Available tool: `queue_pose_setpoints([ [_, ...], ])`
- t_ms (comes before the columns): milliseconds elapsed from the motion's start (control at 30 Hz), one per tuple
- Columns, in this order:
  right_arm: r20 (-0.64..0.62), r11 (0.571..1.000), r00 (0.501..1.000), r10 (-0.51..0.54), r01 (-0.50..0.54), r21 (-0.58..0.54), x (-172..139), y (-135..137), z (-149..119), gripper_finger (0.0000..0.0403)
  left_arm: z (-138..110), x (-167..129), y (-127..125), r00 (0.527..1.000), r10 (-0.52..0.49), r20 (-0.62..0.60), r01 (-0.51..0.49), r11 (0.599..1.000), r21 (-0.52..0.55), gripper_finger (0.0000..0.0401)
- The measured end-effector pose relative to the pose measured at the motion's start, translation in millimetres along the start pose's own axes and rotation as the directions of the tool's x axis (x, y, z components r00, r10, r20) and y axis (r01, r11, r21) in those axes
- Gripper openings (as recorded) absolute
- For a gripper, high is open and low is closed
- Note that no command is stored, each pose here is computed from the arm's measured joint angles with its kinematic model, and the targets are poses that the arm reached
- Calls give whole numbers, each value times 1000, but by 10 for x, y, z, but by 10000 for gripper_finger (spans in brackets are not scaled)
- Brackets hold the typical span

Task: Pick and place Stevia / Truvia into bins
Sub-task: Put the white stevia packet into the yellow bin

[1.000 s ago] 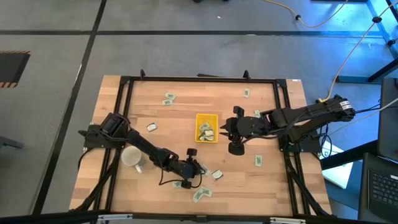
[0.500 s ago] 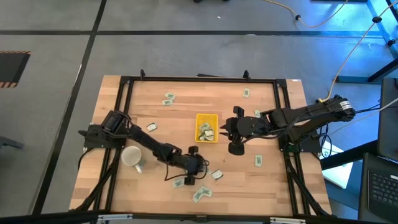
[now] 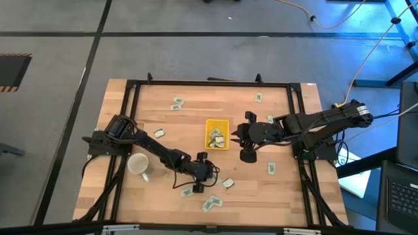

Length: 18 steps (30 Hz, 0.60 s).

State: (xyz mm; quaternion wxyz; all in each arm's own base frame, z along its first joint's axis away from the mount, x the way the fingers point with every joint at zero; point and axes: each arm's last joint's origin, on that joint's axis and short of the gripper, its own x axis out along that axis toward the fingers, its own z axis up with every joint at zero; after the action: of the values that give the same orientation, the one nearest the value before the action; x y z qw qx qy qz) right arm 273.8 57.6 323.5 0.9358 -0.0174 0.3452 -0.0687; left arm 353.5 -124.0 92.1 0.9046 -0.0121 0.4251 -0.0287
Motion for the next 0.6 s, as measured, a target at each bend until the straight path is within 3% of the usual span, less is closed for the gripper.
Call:
queue_pose_setpoints([
  [400, 0, 1000, 1000, 0, 0, 4, 0, 0, 0, 102, 23, -26, 0, 1000, -9, 20, 11, 998, -66, 3],
  [600, 0, 1000, 1000, 0, 0, 26, 2, 0, 0, 102, 181, -291, 54, 998, -26, 60, 32, 993, -109, 2],
])
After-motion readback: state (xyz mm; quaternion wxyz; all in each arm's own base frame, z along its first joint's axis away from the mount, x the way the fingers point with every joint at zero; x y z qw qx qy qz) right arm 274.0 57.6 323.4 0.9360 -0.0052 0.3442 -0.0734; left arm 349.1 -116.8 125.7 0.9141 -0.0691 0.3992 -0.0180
